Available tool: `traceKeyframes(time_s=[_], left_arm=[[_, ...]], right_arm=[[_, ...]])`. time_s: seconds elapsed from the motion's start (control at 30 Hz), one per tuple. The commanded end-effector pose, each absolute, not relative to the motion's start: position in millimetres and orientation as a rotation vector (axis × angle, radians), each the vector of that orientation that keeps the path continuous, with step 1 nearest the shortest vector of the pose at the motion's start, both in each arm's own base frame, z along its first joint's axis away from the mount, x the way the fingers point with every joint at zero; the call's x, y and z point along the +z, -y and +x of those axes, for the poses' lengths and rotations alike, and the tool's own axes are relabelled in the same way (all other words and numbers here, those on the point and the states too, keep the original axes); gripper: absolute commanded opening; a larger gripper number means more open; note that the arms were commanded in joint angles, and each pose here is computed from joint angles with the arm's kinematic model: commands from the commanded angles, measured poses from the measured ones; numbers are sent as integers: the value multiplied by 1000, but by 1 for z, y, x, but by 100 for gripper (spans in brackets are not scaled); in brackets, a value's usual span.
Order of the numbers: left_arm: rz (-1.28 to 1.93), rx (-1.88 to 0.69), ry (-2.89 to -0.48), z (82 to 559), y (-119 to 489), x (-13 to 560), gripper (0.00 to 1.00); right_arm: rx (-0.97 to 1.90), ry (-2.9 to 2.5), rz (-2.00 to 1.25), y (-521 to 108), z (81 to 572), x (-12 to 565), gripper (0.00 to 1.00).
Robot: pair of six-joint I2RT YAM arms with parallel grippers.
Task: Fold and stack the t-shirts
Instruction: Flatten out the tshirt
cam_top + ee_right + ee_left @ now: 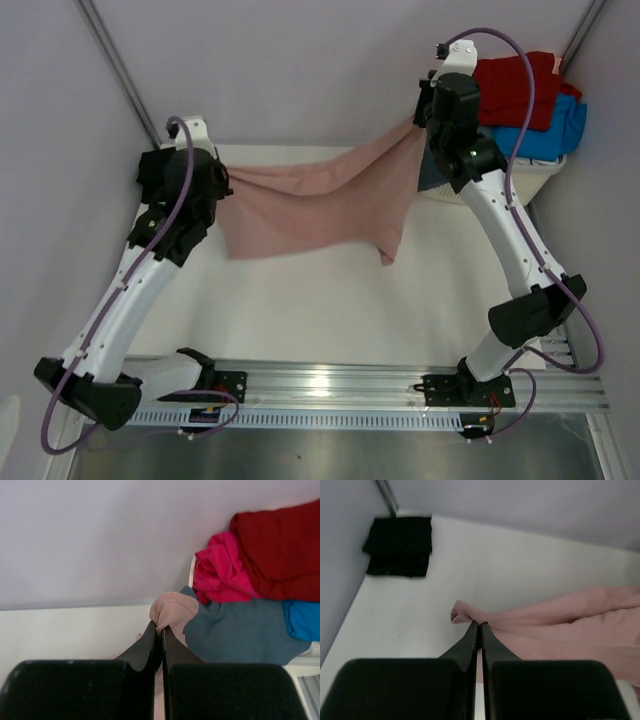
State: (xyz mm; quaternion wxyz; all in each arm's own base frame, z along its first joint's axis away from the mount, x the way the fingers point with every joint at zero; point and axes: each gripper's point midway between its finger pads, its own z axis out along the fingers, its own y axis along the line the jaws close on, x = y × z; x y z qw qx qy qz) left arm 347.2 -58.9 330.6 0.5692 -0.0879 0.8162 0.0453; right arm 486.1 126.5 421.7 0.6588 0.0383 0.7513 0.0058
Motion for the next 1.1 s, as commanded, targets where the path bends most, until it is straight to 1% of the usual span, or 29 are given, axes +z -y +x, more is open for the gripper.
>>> traceKeyframes(time_s=[0.0, 0.03, 0.1, 0.13, 0.17, 0.2, 0.23, 0.27, 0.3, 0.33, 0.37, 0.4, 0.43, 0.47, 0.5, 0.53, 0.57, 0.6, 0.63, 0.67, 0.7, 0.73, 0.77, 0.8, 0.9, 0.97, 1.0, 1.07], left_arm=[[-213, -32, -1482, 327, 48, 459, 1], [-214, -44, -1441, 313, 42, 466, 1], [-196, -16, -1456, 304, 36, 455, 1], [-210, -8, -1462, 295, 30, 452, 1], [-197, 30, -1544, 291, 27, 426, 1], [-214, 28, -1567, 285, 24, 418, 1], [-229, 30, -1585, 278, 21, 409, 0], [-274, 5, -1591, 258, 13, 403, 1], [-279, 1, -1637, 252, 12, 380, 0], [-291, -24, -1660, 243, 12, 370, 1], [-262, -72, -1721, 225, 16, 350, 1], [-274, -137, -1763, 218, 23, 335, 1], [-255, -178, -1820, 210, 31, 318, 1], [-210, -247, -1914, 195, 42, 298, 1], [-245, -314, -1956, 183, 48, 286, 1], [-240, -340, -2036, 174, 53, 263, 1], [-228, -358, -2115, 160, 56, 245, 3], [-230, -418, -2128, 149, 61, 240, 5], [-240, -411, -2168, 140, 58, 225, 14], [-233, -422, -2154, 137, 58, 227, 20], [-224, -448, -2114, 132, 57, 231, 24], [-224, -455, -2075, 132, 56, 240, 26], [-222, -452, -2050, 134, 54, 244, 26], [-226, -449, -2031, 135, 53, 249, 26], [-227, -461, -2060, 144, 60, 249, 26], [-216, -501, -2118, 147, 72, 245, 24], [-212, -515, -2131, 147, 75, 243, 21], [-215, -546, -2131, 148, 80, 239, 20]], right_arm=[[35, -1450, 44, -114, 446, 511, 0], [48, -1371, 47, -106, 421, 535, 0], [26, -1364, 28, -102, 402, 527, 0], [-11, -1419, 3, -101, 400, 497, 0], [-31, -1395, 47, -84, 377, 503, 0], [-42, -1410, 58, -78, 367, 494, 0], [-48, -1461, 70, -75, 361, 467, 0], [-42, -1451, 127, -57, 332, 469, 0], [-17, -1471, 154, -53, 320, 460, 0], [40, -1534, 198, -53, 308, 438, 0], [94, -1598, 163, -61, 299, 411, 0], [149, -1603, 175, -58, 278, 406, 0], [187, -1646, 183, -61, 268, 390, 0], [211, -1771, 222, -63, 256, 348, 0], [262, -1816, 219, -66, 241, 334, 0], [262, -1918, 204, -67, 227, 306, 3], [290, -1964, 232, -69, 219, 292, 26], [279, -2013, 250, -67, 211, 275, 44], [266, -2026, 261, -61, 201, 268, 68], [268, -2016, 260, -59, 199, 267, 99], [263, -1996, 257, -57, 198, 268, 99], [280, -1935, 260, -55, 201, 281, 99], [280, -1915, 248, -56, 204, 286, 99], [272, -1886, 234, -56, 207, 297, 99], [197, -1906, 227, -60, 232, 300, 99], [122, -1935, 236, -62, 250, 298, 100], [109, -1927, 235, -63, 257, 300, 99], [80, -1948, 226, -68, 268, 289, 100]])
